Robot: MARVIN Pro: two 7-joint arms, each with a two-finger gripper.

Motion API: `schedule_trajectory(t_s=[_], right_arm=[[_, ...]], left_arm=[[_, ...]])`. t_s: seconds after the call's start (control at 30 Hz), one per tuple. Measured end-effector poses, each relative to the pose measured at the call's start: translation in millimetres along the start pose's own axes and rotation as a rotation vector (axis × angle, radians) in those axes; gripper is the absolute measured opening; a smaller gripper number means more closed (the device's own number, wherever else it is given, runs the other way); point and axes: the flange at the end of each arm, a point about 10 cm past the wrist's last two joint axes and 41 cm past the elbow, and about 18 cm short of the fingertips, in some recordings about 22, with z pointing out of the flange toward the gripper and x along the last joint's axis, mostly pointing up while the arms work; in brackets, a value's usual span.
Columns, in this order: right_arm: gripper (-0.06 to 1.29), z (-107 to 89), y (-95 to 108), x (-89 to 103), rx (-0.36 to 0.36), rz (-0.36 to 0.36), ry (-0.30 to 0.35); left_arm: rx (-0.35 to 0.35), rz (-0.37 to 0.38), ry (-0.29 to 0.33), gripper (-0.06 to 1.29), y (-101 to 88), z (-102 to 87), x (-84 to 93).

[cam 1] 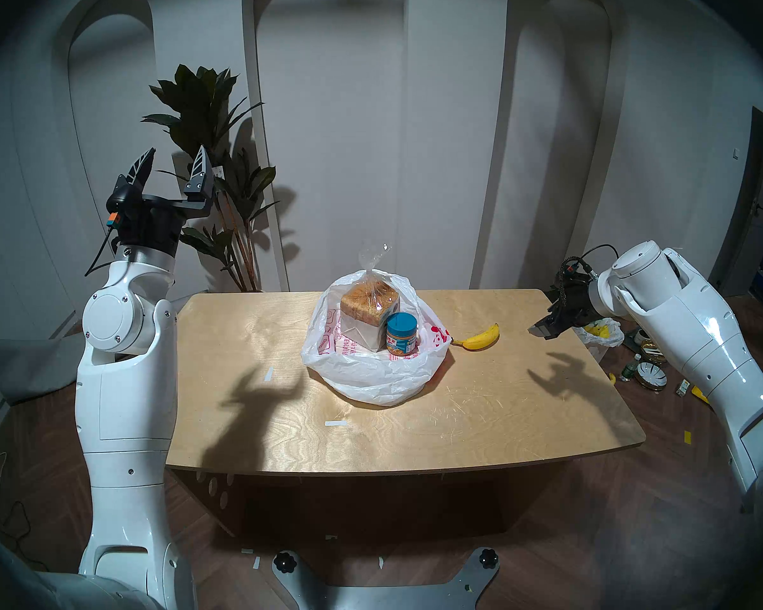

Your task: Bag the groceries: heavy items first, fragile items on top

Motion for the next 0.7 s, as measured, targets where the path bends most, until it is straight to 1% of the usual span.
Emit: schedule_trajectory(t_s=[0.17, 0.27, 0.4, 0.6, 0.67, 0.7], right_arm=[[1.23, 4.7, 8.2, -0.6, 0.004, -0.002, 0.003], [1.23, 11.1, 15.4, 1.3, -0.001, 0.022, 0.010], [1.23, 23.5, 19.3, 5.3, -0.010, 0.055, 0.012], [1.23, 44.7, 14.4, 16.1, -0.014, 0.097, 0.004], [1.23, 51.0, 11.3, 21.5, -0.013, 0.111, 0.004], [1.23, 56.0, 8.0, 27.7, -0.012, 0.125, 0.005]], left_arm=[[0.005, -0.003, -0.019, 1.26, 1.7, -3.3, 4.5], [0.009, -0.003, -0.037, 1.26, 2.8, -5.8, 7.6], [0.015, -0.002, -0.061, 1.26, 4.0, -8.9, 11.2], [0.024, 0.003, -0.098, 1.26, 5.9, -12.8, 15.9], [0.028, 0.004, -0.111, 1.26, 6.3, -14.1, 17.0], [0.031, 0.006, -0.122, 1.26, 6.7, -15.1, 18.1]])
